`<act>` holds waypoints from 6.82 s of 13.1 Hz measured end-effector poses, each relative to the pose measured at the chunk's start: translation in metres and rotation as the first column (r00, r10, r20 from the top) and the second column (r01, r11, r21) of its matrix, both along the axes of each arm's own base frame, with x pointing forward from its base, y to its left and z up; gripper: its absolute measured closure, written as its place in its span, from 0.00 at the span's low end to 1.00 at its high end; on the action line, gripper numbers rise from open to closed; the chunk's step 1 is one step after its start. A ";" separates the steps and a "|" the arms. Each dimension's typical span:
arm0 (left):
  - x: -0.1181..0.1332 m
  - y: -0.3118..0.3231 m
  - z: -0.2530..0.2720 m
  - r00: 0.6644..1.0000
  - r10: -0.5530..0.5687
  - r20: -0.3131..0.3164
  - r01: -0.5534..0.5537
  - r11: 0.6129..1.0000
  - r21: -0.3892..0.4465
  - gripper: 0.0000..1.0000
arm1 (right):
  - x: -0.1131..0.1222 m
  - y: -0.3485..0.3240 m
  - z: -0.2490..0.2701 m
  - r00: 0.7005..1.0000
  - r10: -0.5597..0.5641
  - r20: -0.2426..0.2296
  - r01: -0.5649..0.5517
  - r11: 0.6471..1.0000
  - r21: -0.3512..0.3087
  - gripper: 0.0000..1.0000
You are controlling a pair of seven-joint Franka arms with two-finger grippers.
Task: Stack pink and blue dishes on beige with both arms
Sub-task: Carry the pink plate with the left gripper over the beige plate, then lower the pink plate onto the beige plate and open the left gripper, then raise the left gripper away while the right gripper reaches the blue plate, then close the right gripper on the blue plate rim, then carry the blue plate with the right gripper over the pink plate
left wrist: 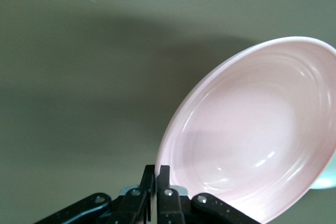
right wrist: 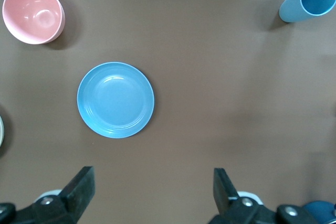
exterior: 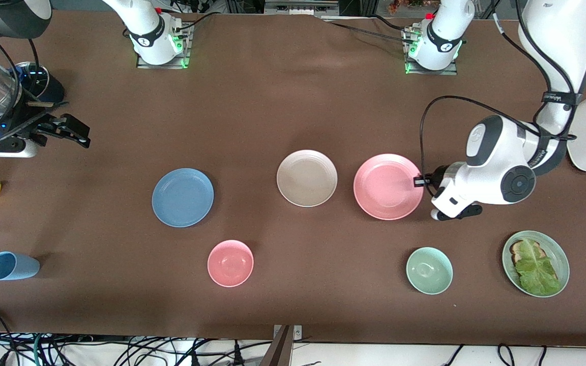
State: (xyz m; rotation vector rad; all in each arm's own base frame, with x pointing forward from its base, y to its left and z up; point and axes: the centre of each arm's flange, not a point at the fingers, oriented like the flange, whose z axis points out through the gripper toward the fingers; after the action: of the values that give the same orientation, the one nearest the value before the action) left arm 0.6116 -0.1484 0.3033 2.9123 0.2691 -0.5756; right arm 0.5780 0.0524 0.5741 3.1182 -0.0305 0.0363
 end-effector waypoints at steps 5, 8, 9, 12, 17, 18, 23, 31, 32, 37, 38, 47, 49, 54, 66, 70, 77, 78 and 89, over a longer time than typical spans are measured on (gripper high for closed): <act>-0.020 -0.103 -0.018 1.000 -0.015 0.024 0.016 0.999 -0.037 0.94 | 0.000 0.000 0.000 1.000 0.000 -0.001 0.000 1.000 0.000 0.00; -0.040 -0.151 -0.039 0.999 -0.046 0.007 0.046 0.998 -0.030 0.94 | 0.000 0.000 0.000 1.000 0.000 -0.001 0.000 1.000 0.000 0.00; -0.045 -0.163 -0.045 0.999 -0.050 0.008 0.050 0.998 -0.030 0.94 | 0.000 0.000 0.000 1.000 0.000 -0.001 0.000 1.000 0.000 0.00; -0.054 -0.187 -0.066 0.999 -0.038 0.012 0.038 0.999 -0.030 0.94 | 0.000 0.000 0.000 1.000 0.000 -0.001 0.000 1.000 0.000 0.00; -0.028 -0.175 -0.054 0.998 0.005 0.057 -0.002 0.999 -0.044 0.58 | 0.000 0.000 0.000 1.000 0.000 0.000 0.000 1.000 0.000 0.00; -0.021 -0.168 -0.051 0.998 0.018 0.065 -0.016 0.999 -0.043 0.47 | 0.000 0.000 0.000 1.000 0.000 0.002 0.000 1.000 0.000 0.00; 0.010 -0.085 -0.029 0.996 0.068 0.056 -0.070 0.997 0.024 0.00 | 0.002 0.000 0.008 1.000 0.000 0.029 0.000 1.000 0.003 0.00; 0.030 0.076 0.011 0.999 0.018 0.039 -0.020 0.998 0.064 0.00 | 0.004 -0.007 0.005 1.000 -0.011 0.022 0.011 1.000 0.000 0.00; 0.029 0.094 0.021 0.999 0.010 0.036 -0.012 0.998 0.060 0.00 | 0.005 -0.006 0.002 1.000 -0.011 0.015 0.011 1.000 -0.001 0.00; 0.024 0.146 0.071 0.996 -0.004 0.089 -0.006 0.994 0.113 0.00 | 0.014 -0.002 -0.024 0.999 0.016 -0.031 -0.016 1.000 -0.004 0.00; 0.022 0.149 0.079 0.996 -0.010 0.090 -0.002 0.991 0.131 0.00 | 0.016 -0.001 -0.032 0.999 0.026 -0.045 -0.026 1.000 -0.004 0.00; -0.008 0.169 0.193 0.974 -0.082 0.210 0.036 0.976 0.214 0.00 | 0.081 0.010 -0.210 0.994 0.070 -0.087 -0.069 0.997 0.015 0.00; -0.017 0.173 0.211 0.973 -0.064 0.223 0.017 0.978 0.206 0.00 | 0.088 0.015 -0.250 0.993 0.071 -0.092 -0.069 0.997 0.027 0.00; -0.031 0.162 0.249 0.954 -0.123 0.274 0.065 0.975 0.212 0.00 | 0.075 0.030 -0.342 0.995 0.087 -0.049 -0.084 0.995 0.052 0.00; -0.041 0.169 0.271 0.921 -0.238 0.307 0.178 0.961 0.211 0.00 | 0.035 0.027 -0.381 0.994 0.087 -0.060 -0.084 0.995 0.051 0.65; -0.042 0.160 0.275 0.913 -0.259 0.316 0.198 0.957 0.213 0.00 | 0.036 0.027 -0.377 0.995 0.086 -0.055 -0.084 0.995 0.052 0.94; -0.048 0.163 0.288 0.906 -0.258 0.335 0.192 0.957 0.219 0.00 | 0.077 0.043 -0.290 0.993 0.109 -0.037 -0.107 0.993 0.057 0.96; -0.048 0.160 0.288 0.905 -0.265 0.334 0.199 0.955 0.218 0.00 | 0.083 0.053 -0.272 0.992 0.123 -0.042 -0.121 0.991 0.059 0.96; -0.048 0.155 0.283 0.905 -0.272 0.326 0.208 0.954 0.217 0.00 | 0.007 0.330 -0.237 0.990 -0.134 -0.045 0.138 0.984 0.112 0.96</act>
State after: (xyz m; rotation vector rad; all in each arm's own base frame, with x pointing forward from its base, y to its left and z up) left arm 0.5639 0.0068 0.5866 3.1719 -0.0954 -0.0463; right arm 0.5852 0.3825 0.3372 3.2213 -0.2540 -0.0268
